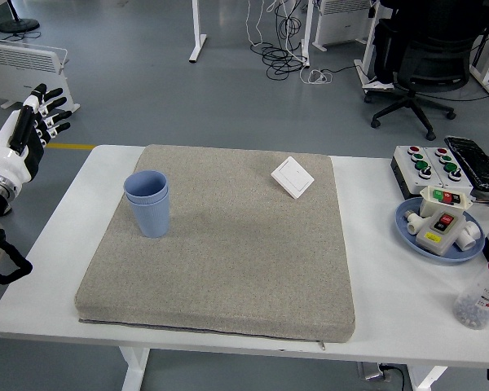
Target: Push cup pick cup insert cup
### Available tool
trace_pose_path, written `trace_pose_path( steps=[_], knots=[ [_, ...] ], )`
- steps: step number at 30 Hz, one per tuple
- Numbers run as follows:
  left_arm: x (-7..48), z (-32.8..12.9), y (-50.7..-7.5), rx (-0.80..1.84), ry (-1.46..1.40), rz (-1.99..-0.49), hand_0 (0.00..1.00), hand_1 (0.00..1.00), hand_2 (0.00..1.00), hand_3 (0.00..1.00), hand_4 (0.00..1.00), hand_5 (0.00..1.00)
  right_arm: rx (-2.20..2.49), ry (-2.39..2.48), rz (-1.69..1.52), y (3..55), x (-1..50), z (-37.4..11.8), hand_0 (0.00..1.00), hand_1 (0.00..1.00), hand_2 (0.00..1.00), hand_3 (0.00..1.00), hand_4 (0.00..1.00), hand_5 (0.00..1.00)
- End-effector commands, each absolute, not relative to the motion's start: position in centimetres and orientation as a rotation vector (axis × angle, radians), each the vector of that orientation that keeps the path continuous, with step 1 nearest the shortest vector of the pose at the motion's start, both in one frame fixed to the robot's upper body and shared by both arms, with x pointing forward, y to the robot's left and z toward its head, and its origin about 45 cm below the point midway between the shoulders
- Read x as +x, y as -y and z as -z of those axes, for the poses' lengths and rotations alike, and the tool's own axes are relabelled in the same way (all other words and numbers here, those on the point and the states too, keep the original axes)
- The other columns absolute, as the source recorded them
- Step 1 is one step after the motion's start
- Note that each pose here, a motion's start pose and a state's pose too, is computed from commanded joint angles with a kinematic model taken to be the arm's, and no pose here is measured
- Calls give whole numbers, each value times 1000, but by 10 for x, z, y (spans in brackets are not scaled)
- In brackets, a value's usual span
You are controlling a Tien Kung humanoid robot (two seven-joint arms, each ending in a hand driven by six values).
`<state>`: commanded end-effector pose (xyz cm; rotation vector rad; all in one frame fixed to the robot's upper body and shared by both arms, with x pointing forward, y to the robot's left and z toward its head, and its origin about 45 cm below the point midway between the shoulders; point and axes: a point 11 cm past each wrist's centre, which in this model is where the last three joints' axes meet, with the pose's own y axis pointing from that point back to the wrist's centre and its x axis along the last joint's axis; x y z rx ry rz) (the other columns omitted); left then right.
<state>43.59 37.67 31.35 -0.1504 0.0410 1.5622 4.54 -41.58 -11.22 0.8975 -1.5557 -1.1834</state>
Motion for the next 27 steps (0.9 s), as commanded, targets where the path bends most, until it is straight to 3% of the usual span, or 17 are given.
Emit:
trace_pose_path(
  steps=[8,16,27],
  knots=[
    [391,-270,-341,-415,-342,-1459,874,893,956,882,586,998,892,1551,1166,418,44,112,693,597,600,545,108,432],
    [334,-204,-315,-421,-425,-1544,876,894,955,882,594,998,887,1562,1158,421,45,111,693,591,590,545,108,433],
    [328,-208,-327,-382,-327,-1602,875,890,955,877,594,998,882,1555,1153,423,42,110,693,592,592,544,107,431]
  ],
)
